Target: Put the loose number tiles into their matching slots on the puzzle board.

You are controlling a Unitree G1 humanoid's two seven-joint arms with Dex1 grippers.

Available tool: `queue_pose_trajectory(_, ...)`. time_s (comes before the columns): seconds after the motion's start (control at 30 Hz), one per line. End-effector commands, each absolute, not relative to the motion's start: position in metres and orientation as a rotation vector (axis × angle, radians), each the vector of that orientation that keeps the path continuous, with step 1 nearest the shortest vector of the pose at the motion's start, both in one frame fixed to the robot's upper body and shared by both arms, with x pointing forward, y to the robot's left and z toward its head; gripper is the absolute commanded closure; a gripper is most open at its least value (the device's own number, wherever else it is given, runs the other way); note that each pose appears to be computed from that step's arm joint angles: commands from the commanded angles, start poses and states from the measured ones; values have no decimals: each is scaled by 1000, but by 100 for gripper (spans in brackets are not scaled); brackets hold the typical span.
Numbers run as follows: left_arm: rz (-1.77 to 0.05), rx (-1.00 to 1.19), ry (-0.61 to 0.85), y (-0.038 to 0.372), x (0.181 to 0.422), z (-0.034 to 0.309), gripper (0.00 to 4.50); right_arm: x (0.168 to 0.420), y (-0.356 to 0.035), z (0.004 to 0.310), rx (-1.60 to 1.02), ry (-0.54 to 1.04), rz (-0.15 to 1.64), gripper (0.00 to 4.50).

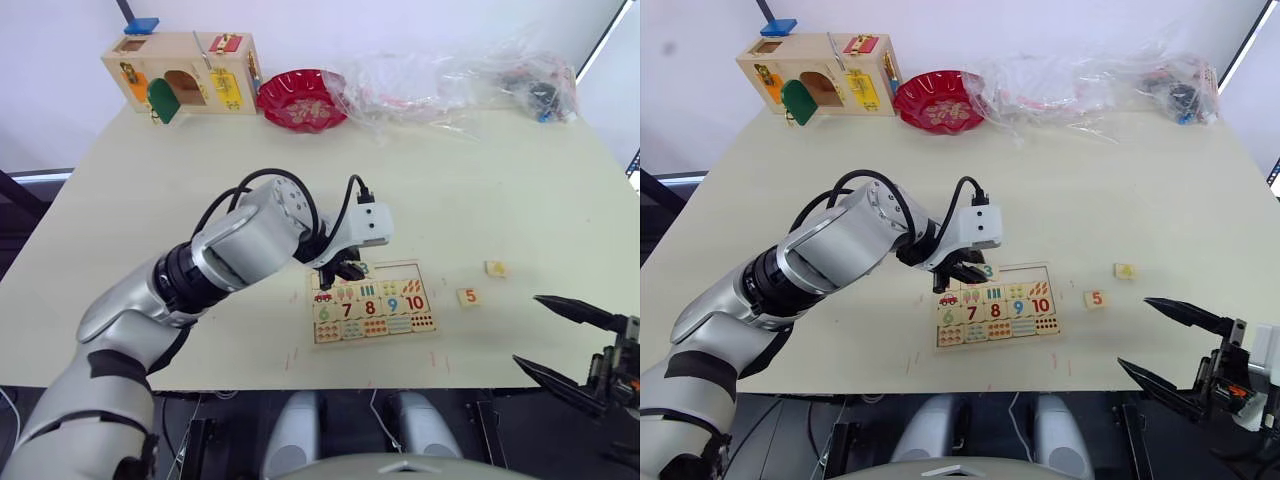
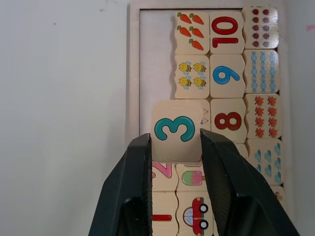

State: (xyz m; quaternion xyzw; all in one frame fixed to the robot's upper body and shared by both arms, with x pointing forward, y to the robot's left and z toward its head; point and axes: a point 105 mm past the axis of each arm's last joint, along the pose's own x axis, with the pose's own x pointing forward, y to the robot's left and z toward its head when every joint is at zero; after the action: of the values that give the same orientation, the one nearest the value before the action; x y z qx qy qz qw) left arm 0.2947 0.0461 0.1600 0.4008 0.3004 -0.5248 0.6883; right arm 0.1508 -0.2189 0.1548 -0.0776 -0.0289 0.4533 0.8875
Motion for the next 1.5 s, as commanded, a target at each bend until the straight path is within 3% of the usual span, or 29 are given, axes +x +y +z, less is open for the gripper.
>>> queue_pose_trajectory(0.03, -1167, 925, 627, 39, 296, 167, 357, 143, -223, 160, -165, -91, 940, 0)
queue_pose_trajectory(0.57, -1092, 968, 643, 42, 306, 146, 357, 144, -222, 158, -148, -110, 935, 0)
queue_pose_trajectory(1.5, -1094, 975, 671, 39, 303, 133, 357, 135, -223, 154, -131, -89, 923, 0)
